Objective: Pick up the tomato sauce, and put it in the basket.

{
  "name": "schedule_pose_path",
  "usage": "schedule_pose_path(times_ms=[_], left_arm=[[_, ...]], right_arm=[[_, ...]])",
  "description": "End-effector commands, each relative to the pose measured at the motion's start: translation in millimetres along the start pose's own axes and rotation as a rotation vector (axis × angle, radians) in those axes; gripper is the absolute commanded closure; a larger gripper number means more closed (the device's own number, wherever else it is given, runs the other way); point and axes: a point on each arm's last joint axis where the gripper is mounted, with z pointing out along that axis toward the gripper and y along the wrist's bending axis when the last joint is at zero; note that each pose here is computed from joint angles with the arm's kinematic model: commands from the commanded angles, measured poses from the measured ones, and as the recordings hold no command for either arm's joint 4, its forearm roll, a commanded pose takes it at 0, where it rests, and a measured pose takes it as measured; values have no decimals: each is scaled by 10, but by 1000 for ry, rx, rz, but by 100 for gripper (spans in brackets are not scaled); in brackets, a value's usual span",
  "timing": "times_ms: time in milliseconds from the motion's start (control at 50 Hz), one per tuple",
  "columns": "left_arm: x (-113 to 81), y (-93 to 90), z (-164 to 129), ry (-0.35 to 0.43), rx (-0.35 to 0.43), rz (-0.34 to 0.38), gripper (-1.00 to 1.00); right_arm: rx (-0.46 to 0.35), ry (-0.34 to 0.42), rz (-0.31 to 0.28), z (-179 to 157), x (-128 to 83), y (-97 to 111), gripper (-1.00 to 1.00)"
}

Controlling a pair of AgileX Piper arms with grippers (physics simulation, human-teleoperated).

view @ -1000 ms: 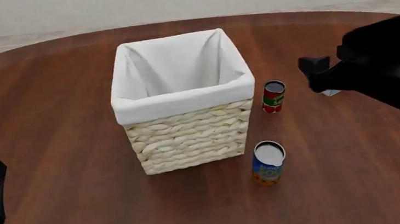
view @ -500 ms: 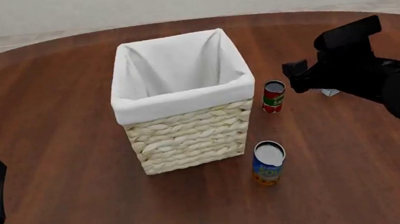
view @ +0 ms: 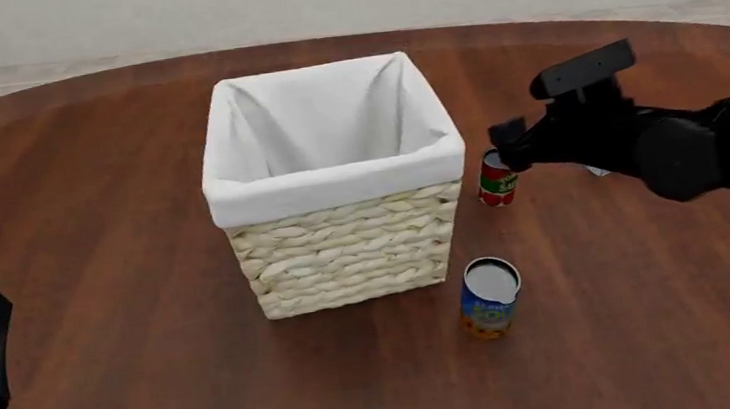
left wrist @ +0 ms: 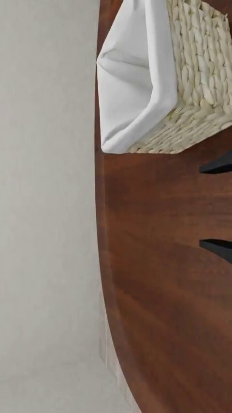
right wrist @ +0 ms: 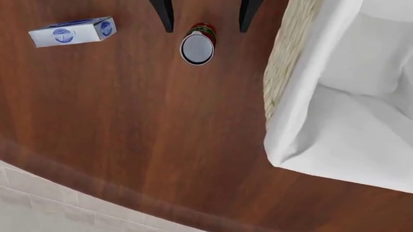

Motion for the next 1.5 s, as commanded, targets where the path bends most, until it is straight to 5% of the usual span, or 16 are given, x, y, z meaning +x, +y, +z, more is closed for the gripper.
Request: schedule_pose_path(times_ms=[20,1500], left_arm=[[0,0,0,0,0,0,-100],[0,0,0,0,0,0,-100]], right_arm=[[6,26,-13,167,50,-30,-100],[20,98,-5,707,330,-99,-100]])
